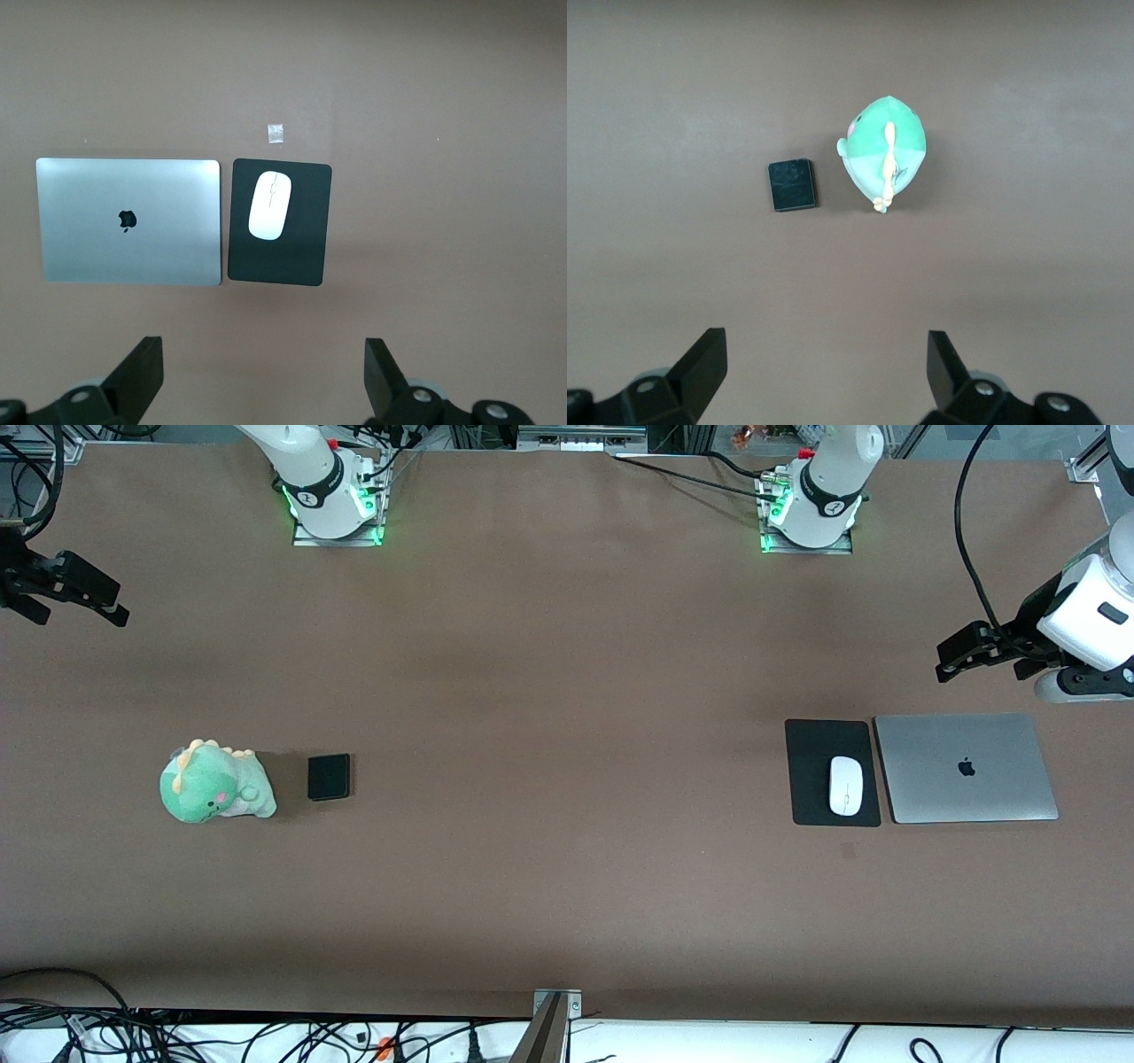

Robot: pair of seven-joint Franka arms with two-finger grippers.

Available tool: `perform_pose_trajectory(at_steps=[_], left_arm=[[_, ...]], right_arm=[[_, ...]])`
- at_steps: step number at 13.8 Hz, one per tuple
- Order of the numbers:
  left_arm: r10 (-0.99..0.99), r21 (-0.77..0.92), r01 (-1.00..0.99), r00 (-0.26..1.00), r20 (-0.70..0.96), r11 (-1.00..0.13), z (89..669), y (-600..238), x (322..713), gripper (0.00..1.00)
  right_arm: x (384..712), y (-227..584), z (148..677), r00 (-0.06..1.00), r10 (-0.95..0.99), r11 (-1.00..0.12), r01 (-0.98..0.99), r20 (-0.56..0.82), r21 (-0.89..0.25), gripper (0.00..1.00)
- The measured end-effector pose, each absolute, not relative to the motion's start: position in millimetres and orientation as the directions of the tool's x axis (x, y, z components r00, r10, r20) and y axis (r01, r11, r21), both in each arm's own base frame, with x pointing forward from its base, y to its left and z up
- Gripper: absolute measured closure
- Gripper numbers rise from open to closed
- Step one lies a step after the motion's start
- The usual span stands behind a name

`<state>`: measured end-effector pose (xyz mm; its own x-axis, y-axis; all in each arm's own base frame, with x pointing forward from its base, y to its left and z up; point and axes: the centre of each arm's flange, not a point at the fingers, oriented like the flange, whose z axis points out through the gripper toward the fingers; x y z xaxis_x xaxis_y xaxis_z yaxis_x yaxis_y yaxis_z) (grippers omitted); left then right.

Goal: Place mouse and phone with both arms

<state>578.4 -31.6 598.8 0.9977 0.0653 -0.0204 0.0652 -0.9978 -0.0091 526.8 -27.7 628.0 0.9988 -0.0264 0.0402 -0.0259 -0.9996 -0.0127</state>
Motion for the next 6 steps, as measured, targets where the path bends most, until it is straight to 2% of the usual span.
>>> perform_pose_trajectory(at_steps=[6], left_arm=[[0.065,-0.009,0.064,0.998,-0.02,-0.998,598.8,-32.0,578.4,0.0]], right_arm=[[523.1,-26.9,625.1,1.0,-0.025,-1.0,-0.025,0.005,-0.013,0.0]])
